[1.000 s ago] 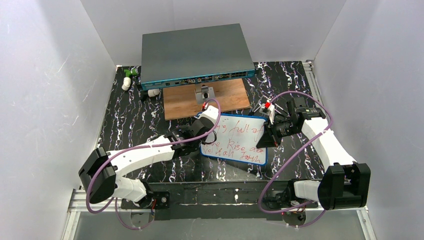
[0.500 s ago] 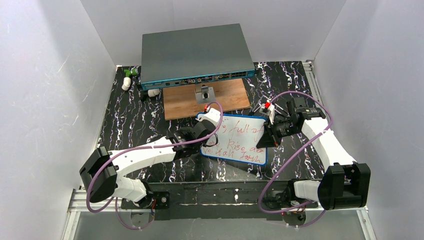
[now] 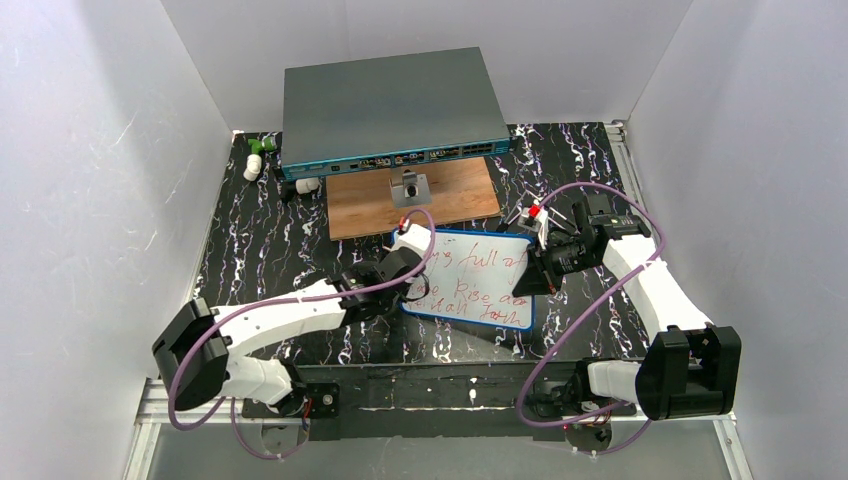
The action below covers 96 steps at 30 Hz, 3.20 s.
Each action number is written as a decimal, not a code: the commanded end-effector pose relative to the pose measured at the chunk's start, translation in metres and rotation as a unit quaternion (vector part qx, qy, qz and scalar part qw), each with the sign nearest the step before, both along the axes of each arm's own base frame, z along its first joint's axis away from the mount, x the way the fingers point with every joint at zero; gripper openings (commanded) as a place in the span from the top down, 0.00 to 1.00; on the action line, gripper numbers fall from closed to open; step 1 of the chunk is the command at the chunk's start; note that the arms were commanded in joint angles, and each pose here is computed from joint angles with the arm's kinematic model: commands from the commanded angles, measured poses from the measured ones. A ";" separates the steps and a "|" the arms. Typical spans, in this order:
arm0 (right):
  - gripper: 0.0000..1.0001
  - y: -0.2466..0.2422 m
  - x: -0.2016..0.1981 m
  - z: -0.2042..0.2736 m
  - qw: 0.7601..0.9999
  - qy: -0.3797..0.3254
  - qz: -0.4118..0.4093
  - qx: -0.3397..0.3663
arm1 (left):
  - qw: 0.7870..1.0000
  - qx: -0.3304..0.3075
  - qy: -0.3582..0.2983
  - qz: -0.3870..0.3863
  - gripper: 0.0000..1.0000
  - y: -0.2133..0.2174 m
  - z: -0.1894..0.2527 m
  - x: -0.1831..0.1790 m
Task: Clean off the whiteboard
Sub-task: Erase the center of the board with the whiteboard.
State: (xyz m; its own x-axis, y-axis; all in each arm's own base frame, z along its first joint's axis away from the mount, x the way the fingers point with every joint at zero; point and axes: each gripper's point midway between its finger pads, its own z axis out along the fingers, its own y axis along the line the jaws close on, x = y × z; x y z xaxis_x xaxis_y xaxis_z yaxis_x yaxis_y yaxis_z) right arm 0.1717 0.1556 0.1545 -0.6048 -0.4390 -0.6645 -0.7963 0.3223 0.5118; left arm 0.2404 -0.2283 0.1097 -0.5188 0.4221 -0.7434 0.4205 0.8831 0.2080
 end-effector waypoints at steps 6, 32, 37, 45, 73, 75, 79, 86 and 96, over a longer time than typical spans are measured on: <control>0.99 0.007 -0.009 0.011 0.999 -0.011 0.029 0.021 | 0.991 -0.108 0.035 0.069 1.00 0.024 0.001 0.001; 0.99 0.007 -0.010 0.011 0.999 -0.010 0.031 0.022 | 0.993 -0.027 0.097 0.060 1.00 0.030 -0.043 -0.018; 0.99 0.007 -0.010 0.011 0.999 -0.011 0.031 0.022 | 0.996 -0.035 0.052 0.061 1.00 0.026 -0.009 0.002; 0.99 0.007 -0.011 0.012 0.999 -0.012 0.031 0.023 | 0.997 -0.058 0.022 0.038 1.00 0.009 0.031 0.029; 0.99 0.007 -0.010 0.010 0.999 -0.011 0.033 0.022 | 0.979 -0.181 -0.067 -0.066 1.00 -0.013 0.063 -0.012; 0.99 0.007 -0.010 0.011 0.999 -0.011 0.033 0.022 | 0.978 -0.183 -0.061 -0.074 1.00 -0.017 0.061 -0.013; 0.99 0.007 -0.011 0.010 0.999 -0.011 0.034 0.022 | 0.974 -0.195 -0.057 -0.101 1.00 -0.028 0.059 -0.016; 0.99 0.007 -0.011 0.011 0.999 -0.012 0.033 0.022 | 0.970 -0.200 -0.037 -0.133 1.00 -0.043 0.045 -0.021; 0.99 0.007 -0.011 0.012 0.999 -0.014 0.034 0.022 | 0.971 -0.199 -0.030 -0.126 1.00 -0.045 0.038 -0.019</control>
State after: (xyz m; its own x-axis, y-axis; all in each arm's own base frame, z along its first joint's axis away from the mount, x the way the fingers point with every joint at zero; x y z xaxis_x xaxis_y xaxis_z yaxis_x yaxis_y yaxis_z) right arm 0.1626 0.1563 0.1536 -0.5886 -0.4649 -0.6614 -0.8071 0.2904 0.5141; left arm 0.2188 -0.2696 0.1380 -0.4027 0.2341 -0.8849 0.6284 0.7736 -0.0814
